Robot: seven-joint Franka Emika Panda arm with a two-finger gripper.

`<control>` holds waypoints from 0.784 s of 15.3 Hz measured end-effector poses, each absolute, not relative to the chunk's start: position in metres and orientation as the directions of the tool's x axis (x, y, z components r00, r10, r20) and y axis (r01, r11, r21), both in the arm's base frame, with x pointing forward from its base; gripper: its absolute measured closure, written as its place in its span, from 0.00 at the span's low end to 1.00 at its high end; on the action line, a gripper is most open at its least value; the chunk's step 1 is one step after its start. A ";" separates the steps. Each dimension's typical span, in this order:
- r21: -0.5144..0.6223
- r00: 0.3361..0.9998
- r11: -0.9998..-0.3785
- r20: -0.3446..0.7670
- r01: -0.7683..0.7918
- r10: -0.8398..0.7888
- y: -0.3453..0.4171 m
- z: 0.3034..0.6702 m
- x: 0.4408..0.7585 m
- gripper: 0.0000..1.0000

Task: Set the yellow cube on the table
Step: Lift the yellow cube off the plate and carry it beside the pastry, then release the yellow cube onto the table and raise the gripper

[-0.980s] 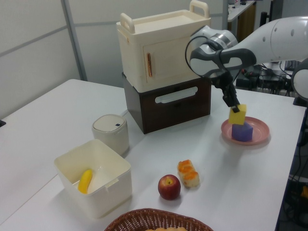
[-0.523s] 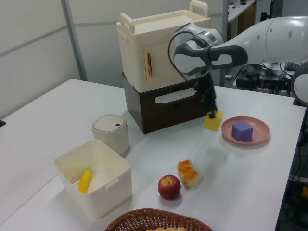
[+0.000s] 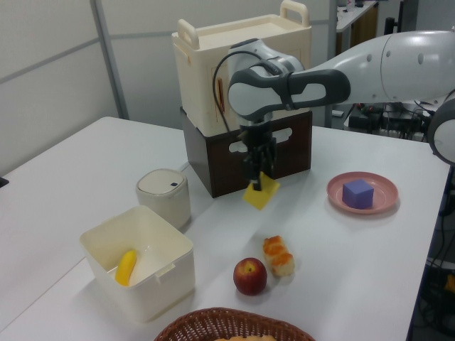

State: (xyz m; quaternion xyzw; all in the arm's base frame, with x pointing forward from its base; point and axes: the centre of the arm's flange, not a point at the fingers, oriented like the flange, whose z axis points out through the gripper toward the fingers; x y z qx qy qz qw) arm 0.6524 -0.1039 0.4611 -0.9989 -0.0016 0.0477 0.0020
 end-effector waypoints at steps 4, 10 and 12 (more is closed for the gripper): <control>0.004 0.997 -0.999 -0.064 -0.038 -0.038 -0.086 0.471 0.657 0.00; 0.022 0.999 -1.000 0.039 -0.022 -0.021 -0.074 0.548 0.639 0.00; 0.047 1.000 -0.999 0.026 -0.016 -0.015 -0.074 0.560 0.630 0.00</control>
